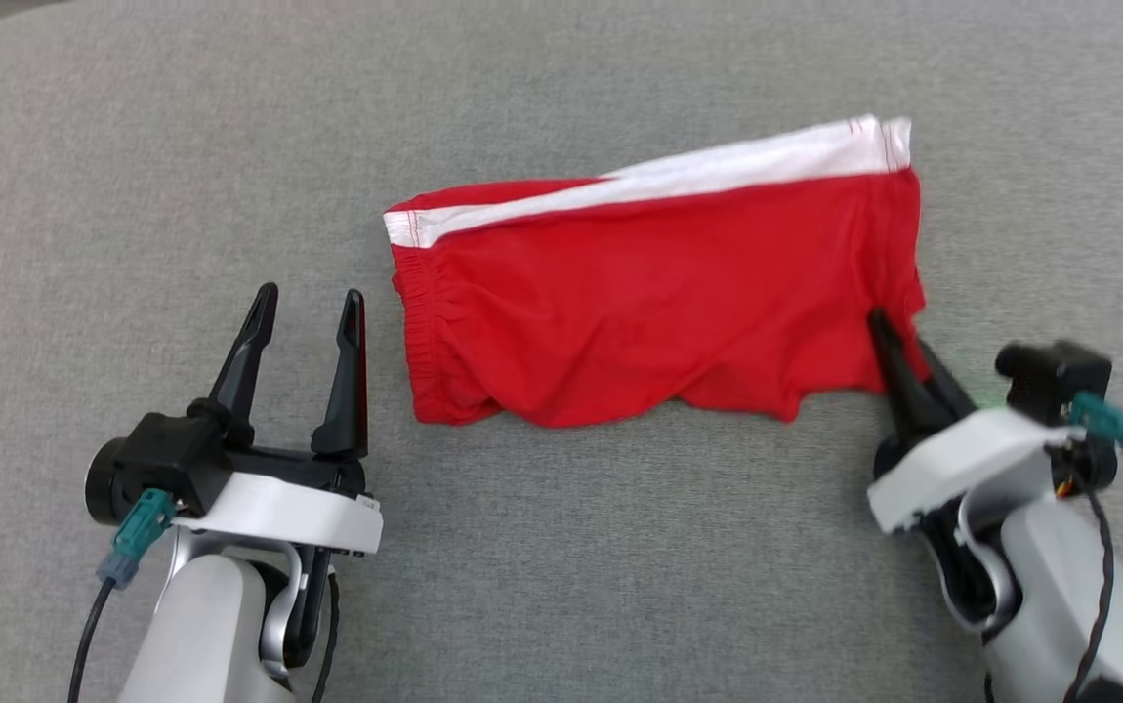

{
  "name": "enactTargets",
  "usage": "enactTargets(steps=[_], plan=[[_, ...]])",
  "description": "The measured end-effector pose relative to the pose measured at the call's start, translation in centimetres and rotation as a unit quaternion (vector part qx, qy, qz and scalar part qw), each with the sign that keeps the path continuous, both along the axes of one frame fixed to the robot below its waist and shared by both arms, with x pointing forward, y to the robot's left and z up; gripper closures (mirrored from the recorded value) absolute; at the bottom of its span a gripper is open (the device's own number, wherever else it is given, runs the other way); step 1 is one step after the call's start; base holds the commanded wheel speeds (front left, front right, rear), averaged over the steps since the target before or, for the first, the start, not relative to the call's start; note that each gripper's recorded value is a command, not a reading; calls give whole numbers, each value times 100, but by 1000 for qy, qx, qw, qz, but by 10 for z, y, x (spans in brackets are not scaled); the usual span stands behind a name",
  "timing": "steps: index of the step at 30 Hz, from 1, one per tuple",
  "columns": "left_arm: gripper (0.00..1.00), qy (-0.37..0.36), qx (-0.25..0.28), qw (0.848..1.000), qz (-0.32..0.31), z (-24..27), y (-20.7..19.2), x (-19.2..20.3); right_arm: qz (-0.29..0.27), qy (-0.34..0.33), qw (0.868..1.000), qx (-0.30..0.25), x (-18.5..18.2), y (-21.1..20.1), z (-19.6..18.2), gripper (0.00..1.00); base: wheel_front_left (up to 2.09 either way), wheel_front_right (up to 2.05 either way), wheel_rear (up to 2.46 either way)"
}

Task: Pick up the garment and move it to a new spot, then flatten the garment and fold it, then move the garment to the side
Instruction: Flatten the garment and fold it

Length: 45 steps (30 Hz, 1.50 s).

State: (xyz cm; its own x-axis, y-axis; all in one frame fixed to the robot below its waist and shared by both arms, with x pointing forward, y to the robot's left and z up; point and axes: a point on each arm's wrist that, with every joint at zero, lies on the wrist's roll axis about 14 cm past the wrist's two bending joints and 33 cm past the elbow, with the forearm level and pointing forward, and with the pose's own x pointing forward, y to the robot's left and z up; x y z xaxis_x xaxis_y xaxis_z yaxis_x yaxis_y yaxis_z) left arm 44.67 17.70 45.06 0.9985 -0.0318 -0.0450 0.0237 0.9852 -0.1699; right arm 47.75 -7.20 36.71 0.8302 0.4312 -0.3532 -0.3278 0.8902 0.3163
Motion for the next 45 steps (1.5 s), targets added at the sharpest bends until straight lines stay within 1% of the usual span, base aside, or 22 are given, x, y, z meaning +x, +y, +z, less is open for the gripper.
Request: enactTargets(steps=[7, 12, 17, 22, 24, 27, 32, 36, 39, 40, 42, 43, 44, 45], plan=[[0, -6, -4, 1000, -16, 5, -12, -3, -47, 13, 999, 21, -43, -22, -2, 100, 0, 0, 0], [0, -11, -4, 1000, -23, 9, -17, -5, -78, 25, 996, 22, -64, -40, -3, 100, 0, 0, 0], [0, -11, -4, 1000, -25, 10, -19, -7, -93, 29, 995, 23, -67, -48, 0, 100, 0, 0, 0], [0, -14, -4, 1000, -25, 13, -18, -9, -80, 20, 997, 12, -63, -47, 10, 100, 0, 0, 0], [0, -14, -5, 1000, -24, 13, -18, -10, -65, -2, 998, 7, -52, -42, 23, 100, 0, 0, 0], [0, -16, -6, 1000, -23, 15, -18, -11, -31, -56, 998, 19, -31, -19, 60, 100, 0, 0, 0], [0, -19, -5, 1000, -19, 18, -15, -15, 60, -113, 991, 39, -16, 43, 109, 100, 0, 0, 0], [0, -20, -6, 1000, -10, 21, -9, -19, 141, -119, 981, 64, -24, 104, 128, 100, 0, 0, 0], [0, -20, -5, 1000, -3, 22, -4, -23, 198, -99, 972, 77, -38, 145, 126, 100, 0, 0, 0], [0, -19, -6, 1000, 0, 22, -2, -24, 214, -85, 970, 77, -43, 155, 119, 100, 0, 0, 0], [0, -16, -5, 1000, 5, 21, 2, -27, 239, -61, 967, 65, -52, 169, 103, 100, 0, 0, 0], [0, -14, -5, 1000, 7, 20, 3, -28, 245, -42, 966, 64, -56, 173, 93, 100, 0, 0, 0], [0, -14, -5, 1000, 7, 20, 3, -28, 245, -42, 966, 64, -56, 173, 93, 100, 0, 0, 0], [0, -13, -5, 1000, 11, 19, 5, -29, 256, -29, 965, 55, -62, 177, 83, 100, 0, 0, 0]])
